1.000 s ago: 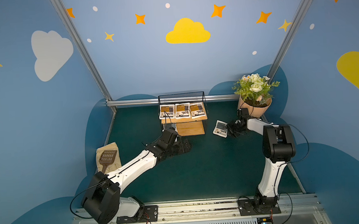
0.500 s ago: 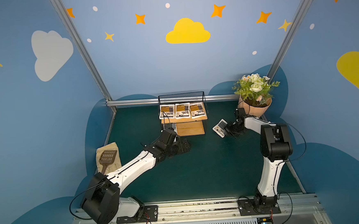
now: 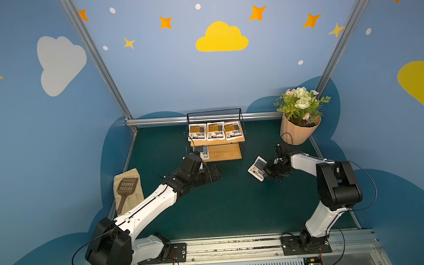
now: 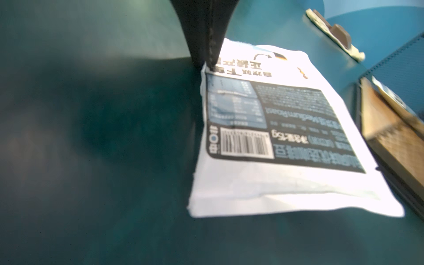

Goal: Place the bagged coffee beans on the shelf by color
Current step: Move the bagged coffee beans to the center of the board, then adjust the bagged coffee beans at the center of the board.

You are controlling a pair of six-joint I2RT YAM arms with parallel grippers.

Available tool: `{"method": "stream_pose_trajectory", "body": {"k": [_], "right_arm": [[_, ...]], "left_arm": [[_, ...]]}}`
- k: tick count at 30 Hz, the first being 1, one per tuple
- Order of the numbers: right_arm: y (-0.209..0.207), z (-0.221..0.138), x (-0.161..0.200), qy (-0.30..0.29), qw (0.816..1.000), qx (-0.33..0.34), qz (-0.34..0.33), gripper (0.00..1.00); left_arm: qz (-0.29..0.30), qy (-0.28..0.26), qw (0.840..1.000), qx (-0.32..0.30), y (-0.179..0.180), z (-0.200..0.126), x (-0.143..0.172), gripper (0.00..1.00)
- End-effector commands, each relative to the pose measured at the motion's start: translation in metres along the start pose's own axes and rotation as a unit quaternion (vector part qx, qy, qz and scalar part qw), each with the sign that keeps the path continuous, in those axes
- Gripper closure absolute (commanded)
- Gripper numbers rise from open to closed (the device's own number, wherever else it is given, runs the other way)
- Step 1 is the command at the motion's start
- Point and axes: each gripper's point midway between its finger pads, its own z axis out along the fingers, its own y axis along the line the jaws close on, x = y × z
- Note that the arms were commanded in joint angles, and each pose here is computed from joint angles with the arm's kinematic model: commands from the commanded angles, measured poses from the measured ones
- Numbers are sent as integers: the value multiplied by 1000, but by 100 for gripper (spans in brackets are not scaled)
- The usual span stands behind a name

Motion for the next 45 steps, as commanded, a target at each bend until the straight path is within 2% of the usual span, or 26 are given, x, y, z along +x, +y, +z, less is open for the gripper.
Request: {"method": "stream_pose_trajectory", "body": {"k": [1, 4, 5, 7, 8, 11, 26, 38, 45], "right_arm": [[-23, -3, 46, 47, 998, 36, -18, 100], [-26, -10, 70, 60, 997, 34, -39, 100], [-28, -13, 75, 63, 996, 36, -43, 89], [-29, -17, 81, 63, 996, 30, -49, 56], [-32, -19, 83, 62, 996, 33, -49, 45], [-33, -21, 81, 53, 997, 34, -53, 32], [2, 5, 26, 37, 996, 47, -73, 28], [43, 28, 16, 29, 990, 66, -119, 28], [84, 38, 26, 34, 985, 37, -166, 28]], "left_arm": [[8, -5, 1000, -6, 6, -7, 2, 0], [8, -11, 1000, -8, 8, -13, 3, 0], [8, -13, 1000, -10, 10, -15, 3, 0], [9, -14, 1000, -11, 11, -18, 4, 0], [9, -15, 1000, -13, 13, -20, 5, 0], [8, -18, 1000, -16, 16, -25, 7, 0], [4, -27, 999, -32, 33, -42, 15, 0], [3, -11, 1000, -26, 36, -36, 24, 0], [5, -5, 1000, -28, 39, -31, 27, 0]]}}
